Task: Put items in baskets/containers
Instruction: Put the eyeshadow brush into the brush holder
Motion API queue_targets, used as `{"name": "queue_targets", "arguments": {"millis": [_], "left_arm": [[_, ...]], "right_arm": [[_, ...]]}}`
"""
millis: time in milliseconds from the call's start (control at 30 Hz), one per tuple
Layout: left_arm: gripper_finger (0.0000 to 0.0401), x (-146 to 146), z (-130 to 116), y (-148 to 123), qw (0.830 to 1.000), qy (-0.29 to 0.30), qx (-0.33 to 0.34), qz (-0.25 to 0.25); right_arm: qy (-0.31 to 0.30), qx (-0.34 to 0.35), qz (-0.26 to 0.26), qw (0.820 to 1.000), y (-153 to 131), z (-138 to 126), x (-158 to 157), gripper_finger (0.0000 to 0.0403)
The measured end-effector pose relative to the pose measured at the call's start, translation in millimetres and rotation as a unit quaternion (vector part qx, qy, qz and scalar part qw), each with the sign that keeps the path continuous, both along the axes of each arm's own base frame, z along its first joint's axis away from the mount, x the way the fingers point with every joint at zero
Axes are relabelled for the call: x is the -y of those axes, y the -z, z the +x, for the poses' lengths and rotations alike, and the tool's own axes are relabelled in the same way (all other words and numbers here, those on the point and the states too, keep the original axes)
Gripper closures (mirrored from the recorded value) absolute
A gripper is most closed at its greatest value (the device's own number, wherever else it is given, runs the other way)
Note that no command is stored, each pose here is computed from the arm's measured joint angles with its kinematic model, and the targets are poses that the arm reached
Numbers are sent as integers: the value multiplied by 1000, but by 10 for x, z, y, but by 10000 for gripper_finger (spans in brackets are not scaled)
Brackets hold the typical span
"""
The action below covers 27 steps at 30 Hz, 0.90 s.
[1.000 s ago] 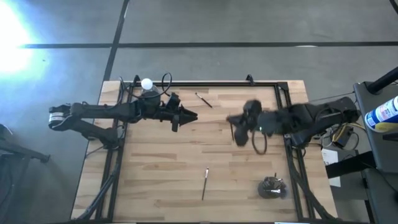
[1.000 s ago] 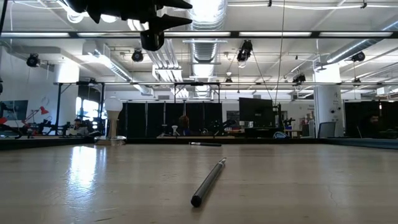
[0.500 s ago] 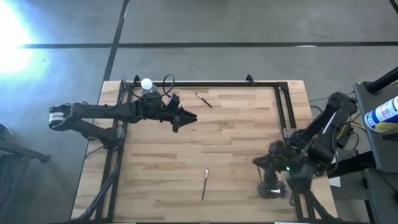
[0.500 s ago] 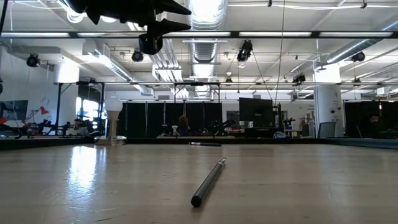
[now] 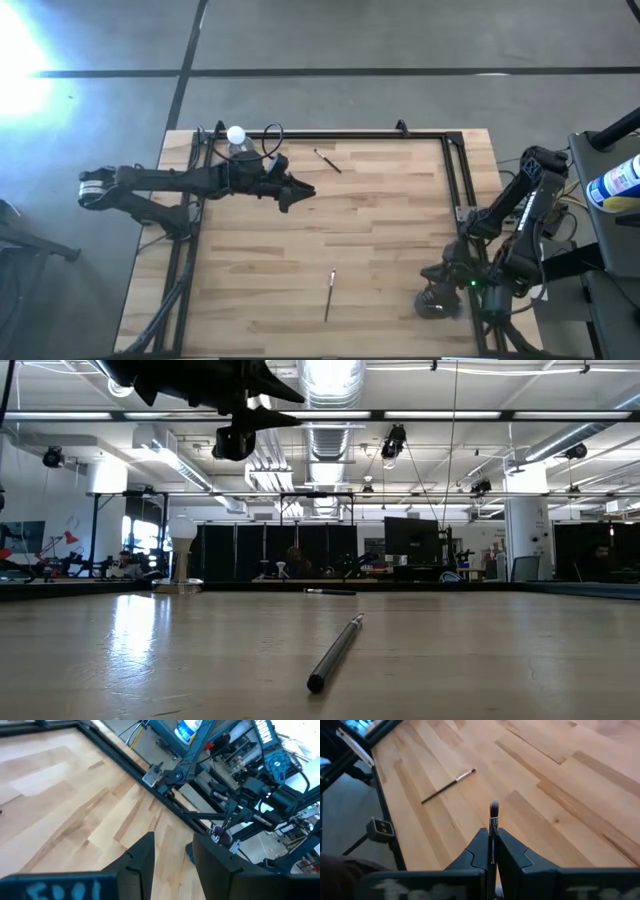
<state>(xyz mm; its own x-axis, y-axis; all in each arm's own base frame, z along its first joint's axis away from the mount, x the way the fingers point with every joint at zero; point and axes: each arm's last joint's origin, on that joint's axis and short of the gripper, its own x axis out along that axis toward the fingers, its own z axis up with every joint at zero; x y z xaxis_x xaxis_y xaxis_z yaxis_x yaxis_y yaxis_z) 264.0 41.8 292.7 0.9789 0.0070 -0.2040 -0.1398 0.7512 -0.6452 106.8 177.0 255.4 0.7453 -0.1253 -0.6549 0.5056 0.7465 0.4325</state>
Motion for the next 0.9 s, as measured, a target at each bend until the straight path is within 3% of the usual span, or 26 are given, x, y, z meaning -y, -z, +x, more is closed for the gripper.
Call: {"name": "queue_targets", "arguments": {"millis": [667,900], "left_arm": [[275,-13,-9,50,1000,-28,-7,5],[275,-14,-8,47,1000,-28,-6,5]], "right_arm": [[-16,-24,-43,999,341,145,-391,388],[-27,-60,-23,998,322,145,-432,334]]}}
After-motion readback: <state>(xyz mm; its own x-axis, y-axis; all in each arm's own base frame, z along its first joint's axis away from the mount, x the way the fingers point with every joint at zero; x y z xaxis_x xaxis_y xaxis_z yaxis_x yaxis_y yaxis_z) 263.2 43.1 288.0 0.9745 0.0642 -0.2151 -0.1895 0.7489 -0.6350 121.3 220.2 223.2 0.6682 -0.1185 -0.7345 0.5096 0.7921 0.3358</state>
